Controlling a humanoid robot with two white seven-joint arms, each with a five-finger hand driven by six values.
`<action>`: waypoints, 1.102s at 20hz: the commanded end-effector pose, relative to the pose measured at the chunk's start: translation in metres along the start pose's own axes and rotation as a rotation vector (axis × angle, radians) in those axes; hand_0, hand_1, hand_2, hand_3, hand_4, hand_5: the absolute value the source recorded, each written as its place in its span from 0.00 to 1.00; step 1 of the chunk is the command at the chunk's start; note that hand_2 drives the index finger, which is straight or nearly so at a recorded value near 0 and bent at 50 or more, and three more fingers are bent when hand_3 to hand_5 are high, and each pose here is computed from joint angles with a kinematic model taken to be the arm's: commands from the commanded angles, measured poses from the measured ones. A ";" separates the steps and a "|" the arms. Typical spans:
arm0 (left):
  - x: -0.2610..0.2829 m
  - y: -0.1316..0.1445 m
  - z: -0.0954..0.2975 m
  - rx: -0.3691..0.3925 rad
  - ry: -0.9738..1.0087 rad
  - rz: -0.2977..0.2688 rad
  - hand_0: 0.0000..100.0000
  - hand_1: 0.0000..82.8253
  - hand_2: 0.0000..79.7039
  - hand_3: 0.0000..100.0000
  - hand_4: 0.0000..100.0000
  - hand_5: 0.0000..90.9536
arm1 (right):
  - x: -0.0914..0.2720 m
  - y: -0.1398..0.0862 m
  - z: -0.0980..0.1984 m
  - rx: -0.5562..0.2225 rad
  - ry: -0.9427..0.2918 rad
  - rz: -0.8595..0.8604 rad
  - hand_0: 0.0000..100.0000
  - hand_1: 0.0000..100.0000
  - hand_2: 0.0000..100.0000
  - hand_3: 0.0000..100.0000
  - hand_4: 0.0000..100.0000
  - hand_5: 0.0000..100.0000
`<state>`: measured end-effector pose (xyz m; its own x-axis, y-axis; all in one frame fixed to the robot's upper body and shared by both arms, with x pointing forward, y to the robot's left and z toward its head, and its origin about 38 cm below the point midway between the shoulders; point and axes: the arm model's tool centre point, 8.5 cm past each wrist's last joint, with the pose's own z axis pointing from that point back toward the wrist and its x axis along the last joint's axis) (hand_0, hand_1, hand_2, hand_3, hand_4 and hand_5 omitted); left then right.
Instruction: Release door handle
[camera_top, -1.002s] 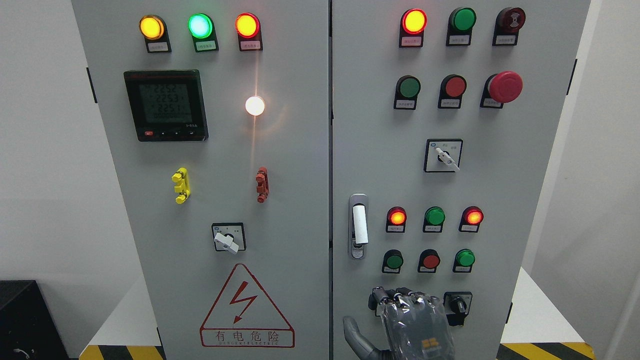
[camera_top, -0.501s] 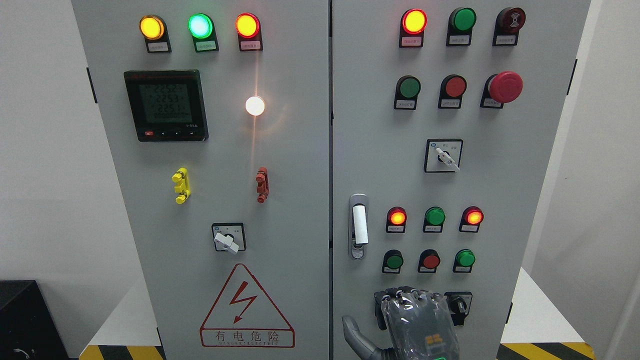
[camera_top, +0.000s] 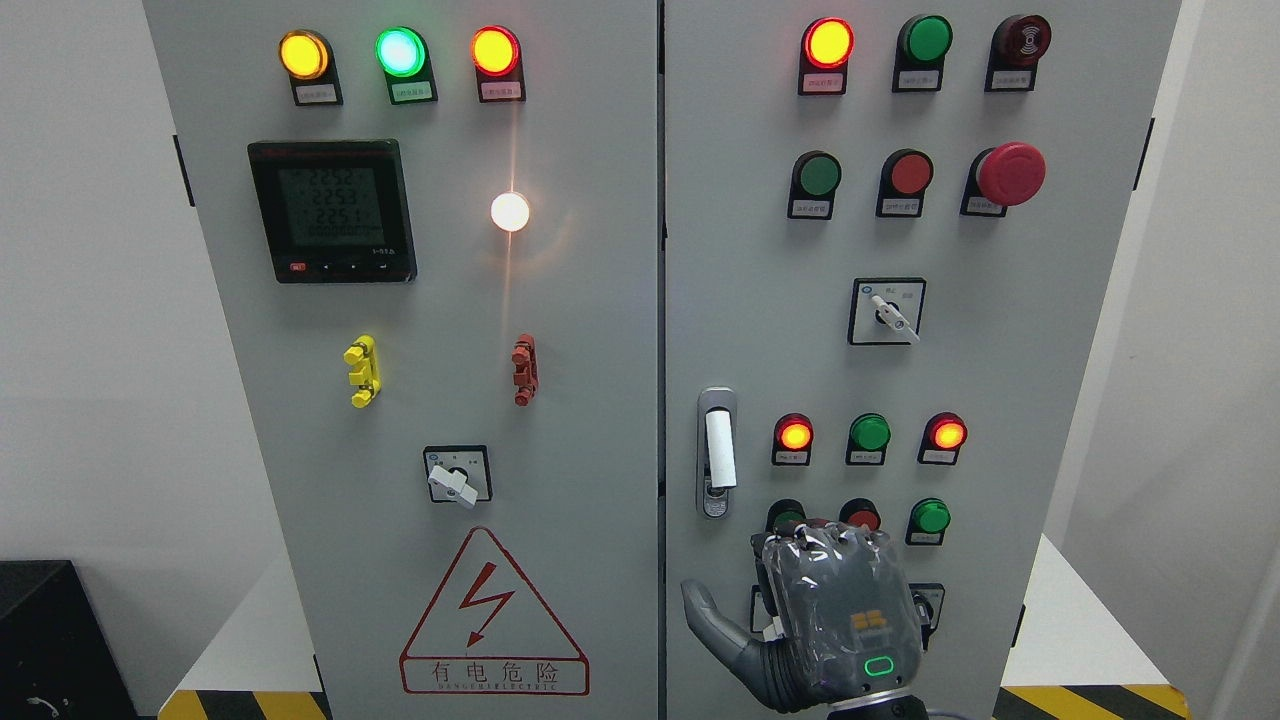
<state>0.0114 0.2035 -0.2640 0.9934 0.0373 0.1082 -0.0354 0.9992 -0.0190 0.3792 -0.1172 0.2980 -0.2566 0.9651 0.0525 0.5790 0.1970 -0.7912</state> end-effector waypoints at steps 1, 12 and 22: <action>0.007 0.001 0.000 0.004 0.003 -0.003 0.12 0.67 0.00 0.00 0.00 0.00 | 0.010 -0.004 -0.023 -0.026 -0.008 0.015 0.23 0.25 0.99 1.00 1.00 1.00; 0.007 0.001 0.000 0.004 0.003 -0.003 0.12 0.67 0.00 0.00 0.00 0.00 | 0.010 0.005 -0.038 -0.009 0.020 0.011 0.22 0.27 0.97 1.00 1.00 1.00; 0.007 0.001 0.000 0.004 0.003 -0.003 0.12 0.67 0.00 0.00 0.00 0.00 | 0.006 0.007 -0.046 -0.010 0.043 0.010 0.23 0.29 0.97 1.00 1.00 1.00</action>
<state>0.0114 0.2035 -0.2640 0.9934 0.0373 0.1083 -0.0355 0.9992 -0.0188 0.4088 -0.1037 0.3236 -0.2218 0.9729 0.0657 0.6003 0.1894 -0.7770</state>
